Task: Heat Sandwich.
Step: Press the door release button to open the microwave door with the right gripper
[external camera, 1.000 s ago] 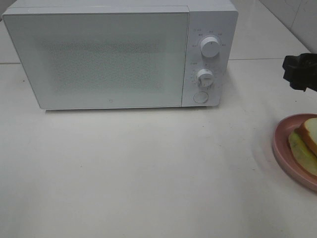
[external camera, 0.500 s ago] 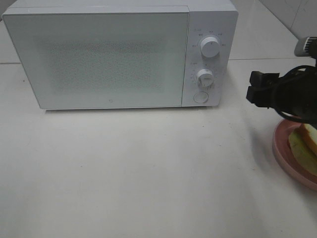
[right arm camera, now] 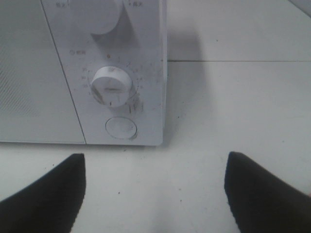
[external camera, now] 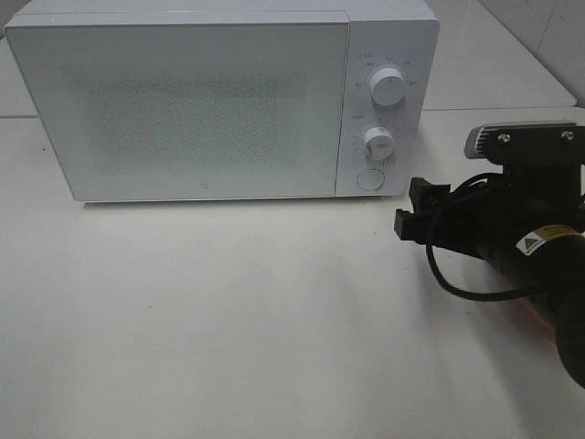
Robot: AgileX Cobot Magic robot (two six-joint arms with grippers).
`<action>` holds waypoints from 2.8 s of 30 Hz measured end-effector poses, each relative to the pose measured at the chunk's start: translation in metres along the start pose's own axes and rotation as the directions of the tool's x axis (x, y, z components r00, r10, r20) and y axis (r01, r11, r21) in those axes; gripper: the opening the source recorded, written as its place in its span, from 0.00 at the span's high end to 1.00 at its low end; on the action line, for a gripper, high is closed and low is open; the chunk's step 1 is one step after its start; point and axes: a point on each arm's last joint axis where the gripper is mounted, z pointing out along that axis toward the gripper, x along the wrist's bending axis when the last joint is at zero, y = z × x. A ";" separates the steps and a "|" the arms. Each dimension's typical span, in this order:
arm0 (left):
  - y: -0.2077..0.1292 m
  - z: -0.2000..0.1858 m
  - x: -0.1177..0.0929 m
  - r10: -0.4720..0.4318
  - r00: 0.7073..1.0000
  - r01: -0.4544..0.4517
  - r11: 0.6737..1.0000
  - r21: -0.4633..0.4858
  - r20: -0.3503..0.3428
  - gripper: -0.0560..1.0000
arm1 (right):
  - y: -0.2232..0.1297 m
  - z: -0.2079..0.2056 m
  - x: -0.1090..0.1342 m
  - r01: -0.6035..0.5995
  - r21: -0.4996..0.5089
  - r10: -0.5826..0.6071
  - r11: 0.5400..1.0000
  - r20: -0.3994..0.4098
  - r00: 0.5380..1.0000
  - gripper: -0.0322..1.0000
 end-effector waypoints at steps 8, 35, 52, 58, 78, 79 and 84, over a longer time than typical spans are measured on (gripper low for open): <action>0.000 0.000 0.000 0.000 1.000 0.000 1.000 0.000 0.000 0.01 | -0.007 -0.003 0.013 0.006 0.012 -0.006 1.000 -0.006 1.000 0.23; 0.000 0.000 0.000 0.000 1.000 0.000 1.000 0.000 0.000 0.01 | -0.008 -0.004 0.013 -0.922 0.006 0.922 0.386 0.015 0.386 0.23; 0.000 0.000 0.000 0.000 1.000 0.000 1.000 0.000 0.000 0.01 | -0.012 -0.004 0.014 -0.999 0.009 0.997 -0.038 0.066 -0.037 0.86; 0.000 0.000 0.000 0.000 1.000 0.000 1.000 0.000 0.000 0.01 | -0.013 -0.004 0.014 -0.999 0.011 0.997 -0.036 0.073 -0.035 0.95; 0.000 0.000 0.000 0.000 1.000 0.000 1.000 0.000 0.000 0.01 | -0.011 0.034 0.025 -0.998 0.049 0.992 0.037 0.116 0.042 0.96; 0.000 0.000 0.000 0.000 1.000 0.000 1.000 0.000 0.000 0.01 | -0.011 0.034 0.025 -0.998 0.049 0.992 0.037 0.116 0.042 0.96; 0.000 0.000 0.000 0.000 1.000 0.000 1.000 0.000 0.000 0.01 | -0.011 0.053 0.025 -0.998 0.051 0.991 0.045 0.125 0.051 0.96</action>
